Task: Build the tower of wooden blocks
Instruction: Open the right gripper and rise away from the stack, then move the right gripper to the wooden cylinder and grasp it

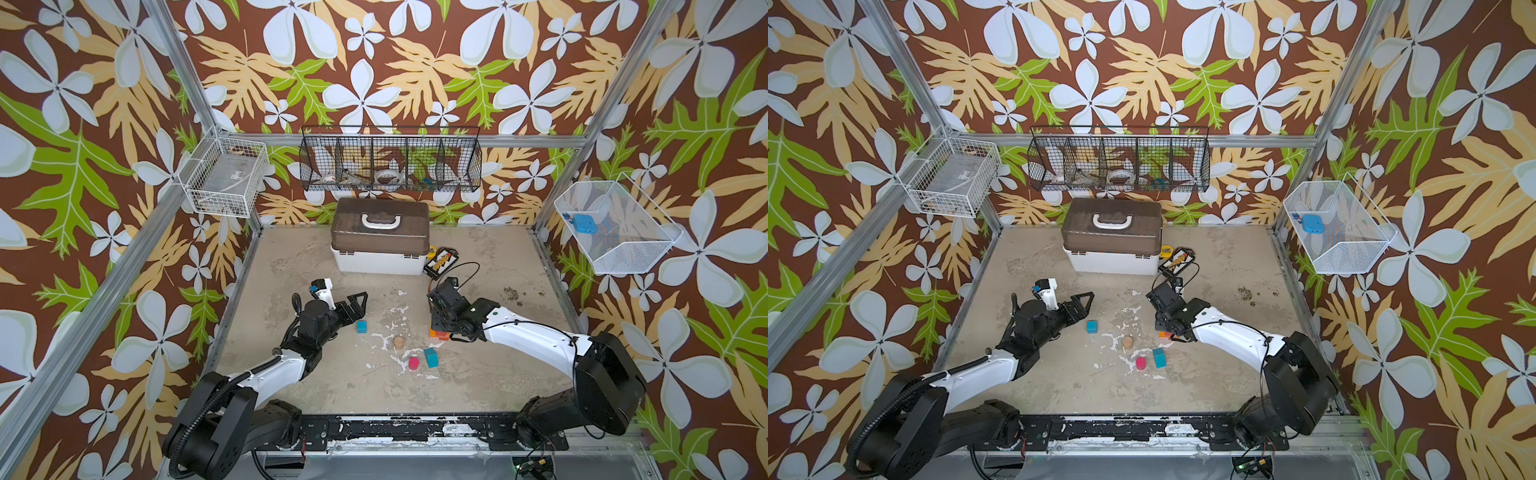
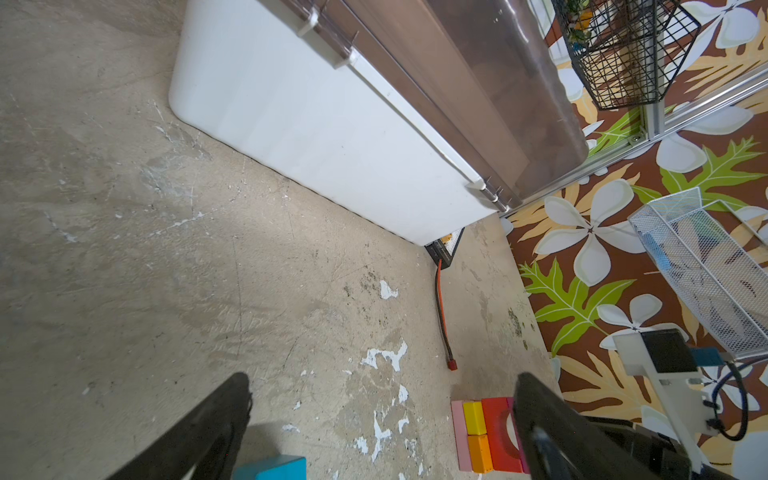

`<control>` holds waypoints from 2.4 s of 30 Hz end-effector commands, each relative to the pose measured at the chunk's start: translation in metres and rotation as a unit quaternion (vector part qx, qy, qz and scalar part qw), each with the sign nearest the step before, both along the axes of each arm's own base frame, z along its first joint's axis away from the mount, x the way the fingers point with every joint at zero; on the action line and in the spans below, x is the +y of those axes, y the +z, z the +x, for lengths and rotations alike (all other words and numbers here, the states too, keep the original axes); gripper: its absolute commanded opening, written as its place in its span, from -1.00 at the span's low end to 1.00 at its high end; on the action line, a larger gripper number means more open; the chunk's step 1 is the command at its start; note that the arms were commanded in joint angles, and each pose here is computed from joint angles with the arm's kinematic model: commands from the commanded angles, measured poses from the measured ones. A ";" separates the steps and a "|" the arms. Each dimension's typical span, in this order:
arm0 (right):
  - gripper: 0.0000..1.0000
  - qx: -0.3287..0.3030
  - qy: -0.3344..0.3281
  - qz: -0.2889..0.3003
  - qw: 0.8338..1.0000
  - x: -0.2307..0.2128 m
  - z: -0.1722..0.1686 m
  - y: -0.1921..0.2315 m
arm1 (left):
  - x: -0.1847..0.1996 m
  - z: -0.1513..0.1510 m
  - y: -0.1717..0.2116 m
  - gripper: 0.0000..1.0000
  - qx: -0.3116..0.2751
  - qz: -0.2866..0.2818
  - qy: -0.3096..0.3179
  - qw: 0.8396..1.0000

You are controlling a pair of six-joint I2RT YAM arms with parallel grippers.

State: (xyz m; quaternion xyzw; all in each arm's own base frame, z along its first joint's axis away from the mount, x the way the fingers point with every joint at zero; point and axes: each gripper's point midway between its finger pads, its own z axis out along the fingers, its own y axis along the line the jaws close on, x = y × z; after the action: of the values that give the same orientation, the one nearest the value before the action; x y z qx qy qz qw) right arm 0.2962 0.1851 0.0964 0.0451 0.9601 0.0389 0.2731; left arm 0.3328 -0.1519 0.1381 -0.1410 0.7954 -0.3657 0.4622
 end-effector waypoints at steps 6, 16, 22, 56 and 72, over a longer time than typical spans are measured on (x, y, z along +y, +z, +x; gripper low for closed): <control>0.35 -0.056 0.022 0.011 0.998 0.000 -0.007 0.043 | -0.001 0.002 0.006 0.99 -0.008 -0.003 -0.001 1.000; 0.62 -0.134 0.169 0.067 0.974 0.069 -0.037 0.081 | 0.019 0.003 0.000 0.99 0.008 0.017 0.053 0.998; 0.60 -0.068 0.230 0.068 0.968 0.102 -0.045 0.045 | 0.045 -0.001 0.001 0.99 0.011 0.022 0.121 0.992; -0.16 0.089 0.244 -0.062 0.964 0.128 -0.045 -0.073 | 0.084 -0.003 -0.012 0.99 0.095 0.048 0.242 0.964; -0.50 0.078 0.236 -0.069 0.966 0.126 -0.044 -0.065 | 0.072 0.003 -0.020 0.99 0.111 0.049 0.215 0.969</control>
State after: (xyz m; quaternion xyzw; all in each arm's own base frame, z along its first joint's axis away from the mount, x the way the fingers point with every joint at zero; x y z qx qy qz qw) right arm 0.2524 0.3156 0.0282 -0.2021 0.9621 0.0423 0.1779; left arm 0.3325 -0.0763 0.1157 -0.3294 0.8092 -0.1925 0.4468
